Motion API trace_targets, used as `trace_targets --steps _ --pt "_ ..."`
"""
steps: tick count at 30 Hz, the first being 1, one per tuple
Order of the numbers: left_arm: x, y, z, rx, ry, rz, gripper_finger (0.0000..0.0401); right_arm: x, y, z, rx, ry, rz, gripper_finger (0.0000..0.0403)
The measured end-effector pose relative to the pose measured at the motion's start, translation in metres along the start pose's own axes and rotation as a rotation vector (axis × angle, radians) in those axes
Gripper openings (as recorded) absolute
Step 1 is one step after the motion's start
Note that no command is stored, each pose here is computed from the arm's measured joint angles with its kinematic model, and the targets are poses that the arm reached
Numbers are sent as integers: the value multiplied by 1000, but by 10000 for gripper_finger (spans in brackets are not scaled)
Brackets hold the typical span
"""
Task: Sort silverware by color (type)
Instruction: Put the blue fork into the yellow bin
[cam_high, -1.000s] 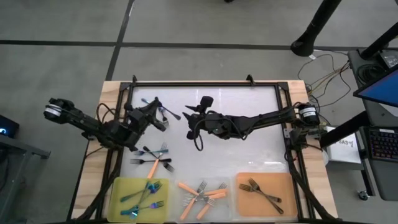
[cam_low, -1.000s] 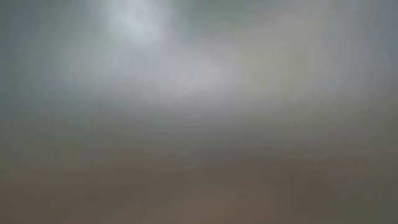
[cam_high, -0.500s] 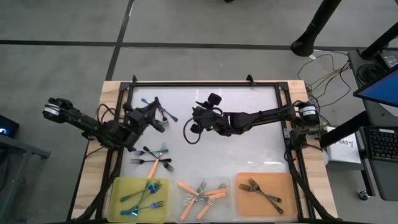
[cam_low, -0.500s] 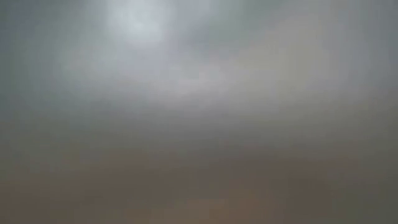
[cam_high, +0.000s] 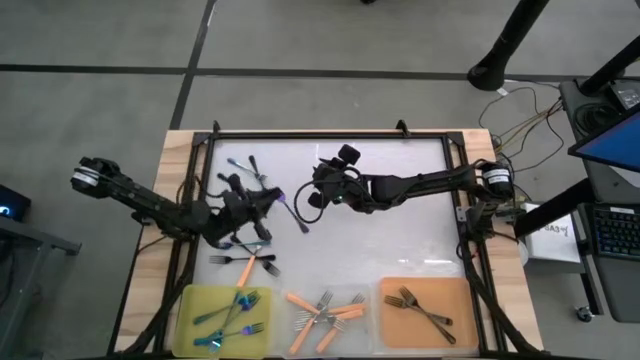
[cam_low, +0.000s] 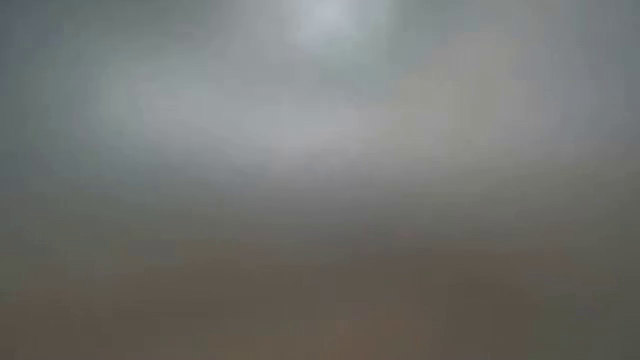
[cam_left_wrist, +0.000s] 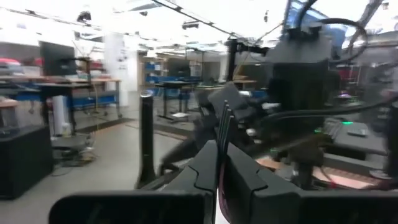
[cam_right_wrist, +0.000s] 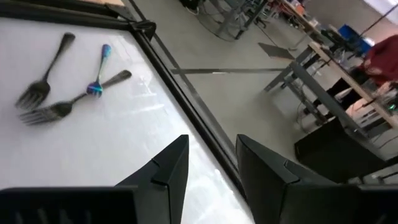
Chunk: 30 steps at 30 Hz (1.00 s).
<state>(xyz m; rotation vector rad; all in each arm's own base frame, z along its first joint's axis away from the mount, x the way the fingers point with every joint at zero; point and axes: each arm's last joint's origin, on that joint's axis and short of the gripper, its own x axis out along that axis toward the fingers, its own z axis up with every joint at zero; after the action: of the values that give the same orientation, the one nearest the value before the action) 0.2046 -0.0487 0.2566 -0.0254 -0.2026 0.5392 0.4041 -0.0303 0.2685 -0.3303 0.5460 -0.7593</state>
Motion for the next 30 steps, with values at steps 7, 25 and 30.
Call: trace_targets --steps 7,25,30 --pt "12 -14 6 116 175 -24 0 -9 -27 8 -15 1 -24 123" --pt "42 -63 111 328 975 -347 0 -16 -55 -13 -4 226 -36 124" --pt "35 -82 118 332 1133 -371 0 -11 -54 -23 -30 291 -43 118"
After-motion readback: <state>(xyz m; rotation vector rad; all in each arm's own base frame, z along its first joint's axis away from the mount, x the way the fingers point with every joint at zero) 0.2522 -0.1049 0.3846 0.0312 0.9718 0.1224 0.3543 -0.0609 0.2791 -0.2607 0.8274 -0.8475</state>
